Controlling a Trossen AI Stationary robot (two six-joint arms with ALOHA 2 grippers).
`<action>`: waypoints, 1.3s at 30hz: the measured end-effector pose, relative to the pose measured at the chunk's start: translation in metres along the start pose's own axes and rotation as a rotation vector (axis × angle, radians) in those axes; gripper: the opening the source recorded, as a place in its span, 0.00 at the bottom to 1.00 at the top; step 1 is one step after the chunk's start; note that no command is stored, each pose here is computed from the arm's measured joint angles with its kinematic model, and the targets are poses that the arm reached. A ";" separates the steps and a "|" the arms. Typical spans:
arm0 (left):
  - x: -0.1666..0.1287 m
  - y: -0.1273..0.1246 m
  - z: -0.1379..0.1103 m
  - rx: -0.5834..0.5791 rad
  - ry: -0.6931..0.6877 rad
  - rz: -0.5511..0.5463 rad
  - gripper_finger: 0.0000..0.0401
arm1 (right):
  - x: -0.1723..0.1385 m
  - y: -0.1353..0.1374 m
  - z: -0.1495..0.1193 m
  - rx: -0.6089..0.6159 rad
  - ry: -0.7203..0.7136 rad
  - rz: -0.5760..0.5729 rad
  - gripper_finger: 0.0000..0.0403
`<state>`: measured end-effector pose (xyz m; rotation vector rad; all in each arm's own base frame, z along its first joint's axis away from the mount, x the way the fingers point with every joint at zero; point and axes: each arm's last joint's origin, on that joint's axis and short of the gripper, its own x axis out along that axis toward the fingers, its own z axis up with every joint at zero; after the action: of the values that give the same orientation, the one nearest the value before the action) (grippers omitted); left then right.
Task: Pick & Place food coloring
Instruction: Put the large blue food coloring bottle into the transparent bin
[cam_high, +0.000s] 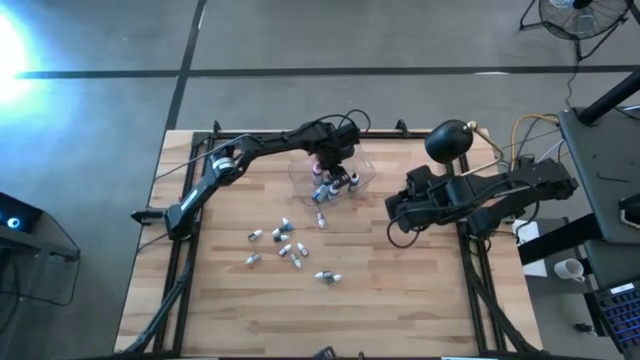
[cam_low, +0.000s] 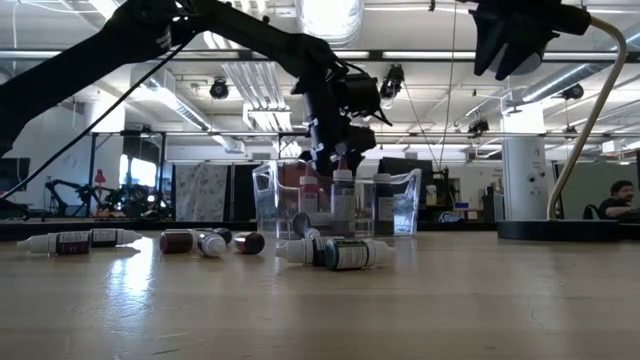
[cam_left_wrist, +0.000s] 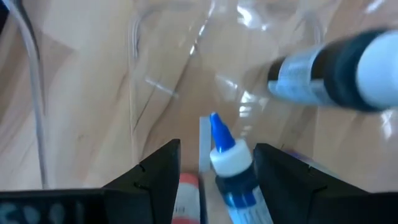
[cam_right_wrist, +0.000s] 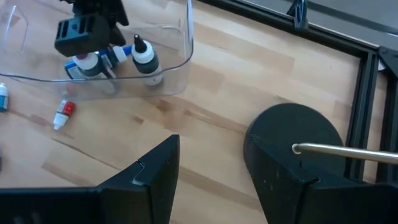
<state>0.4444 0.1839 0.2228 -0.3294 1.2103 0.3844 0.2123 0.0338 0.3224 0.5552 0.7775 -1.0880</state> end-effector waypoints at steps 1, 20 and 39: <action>-0.001 0.000 0.002 -0.004 -0.016 -0.002 0.45 | 0.000 0.000 0.000 -0.001 0.000 0.000 0.44; 0.020 -0.002 -0.003 -0.020 0.038 -0.001 0.45 | 0.000 0.000 0.000 0.004 -0.001 0.005 0.44; 0.032 -0.002 -0.007 -0.024 0.032 -0.012 0.45 | 0.000 0.000 0.000 0.003 -0.001 0.004 0.44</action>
<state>0.4486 0.1828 0.1899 -0.3646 1.2354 0.3843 0.2125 0.0339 0.3228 0.5584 0.7737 -1.0861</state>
